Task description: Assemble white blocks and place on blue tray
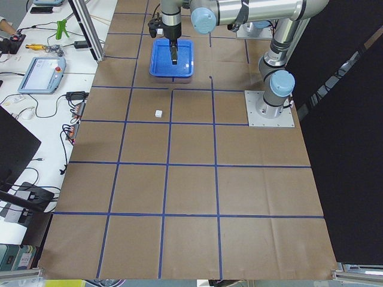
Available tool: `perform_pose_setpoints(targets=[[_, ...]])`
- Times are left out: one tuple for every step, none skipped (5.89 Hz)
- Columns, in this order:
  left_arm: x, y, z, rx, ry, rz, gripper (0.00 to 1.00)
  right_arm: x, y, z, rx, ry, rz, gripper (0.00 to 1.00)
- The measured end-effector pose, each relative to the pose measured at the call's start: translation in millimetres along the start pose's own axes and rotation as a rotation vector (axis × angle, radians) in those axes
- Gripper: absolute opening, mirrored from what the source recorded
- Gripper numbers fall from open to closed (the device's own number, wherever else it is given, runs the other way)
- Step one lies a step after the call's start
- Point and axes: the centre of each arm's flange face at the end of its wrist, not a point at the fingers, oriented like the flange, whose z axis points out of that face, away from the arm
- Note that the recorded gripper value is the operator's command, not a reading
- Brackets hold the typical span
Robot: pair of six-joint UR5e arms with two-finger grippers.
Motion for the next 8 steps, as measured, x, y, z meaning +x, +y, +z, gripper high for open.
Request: perform_pose_setpoints(targets=[[-30.7, -15.0, 33.6, -0.021, 0.011, 0.096, 1.00, 8.7, -5.2, 2.9, -0.006, 0.048, -0.187, 1.00], [-46.3, -33.9, 65.8, -0.024, 0.014, 0.185, 1.00, 19.5, -17.4, 10.6, 0.004, 0.078, -0.415, 1.00], [-53.4, -55.0, 99.0, -0.020, 0.014, 0.219, 1.00, 29.2, -28.6, 17.8, 0.014, 0.104, -0.646, 1.00], [-56.5, -74.9, 132.6, -0.015, 0.014, 0.230, 1.00, 41.3, -38.0, 24.3, 0.020, 0.134, -0.839, 1.00], [-58.0, -89.2, 161.3, -0.017, 0.016, 0.236, 1.00, 62.1, -42.8, 37.2, 0.029, 0.124, -0.934, 1.00], [-59.3, -100.6, 185.6, -0.014, 0.014, 0.242, 0.99, 87.7, -45.9, 55.2, 0.125, 0.064, -0.974, 1.00], [-59.9, -108.4, 206.0, -0.013, 0.014, 0.250, 0.98, 109.2, -50.9, 75.1, 0.277, -0.002, -1.004, 1.00], [-59.4, -112.4, 227.8, -0.033, 0.022, 0.269, 0.98, 127.4, -59.3, 101.0, 0.388, -0.051, -1.007, 1.00]])
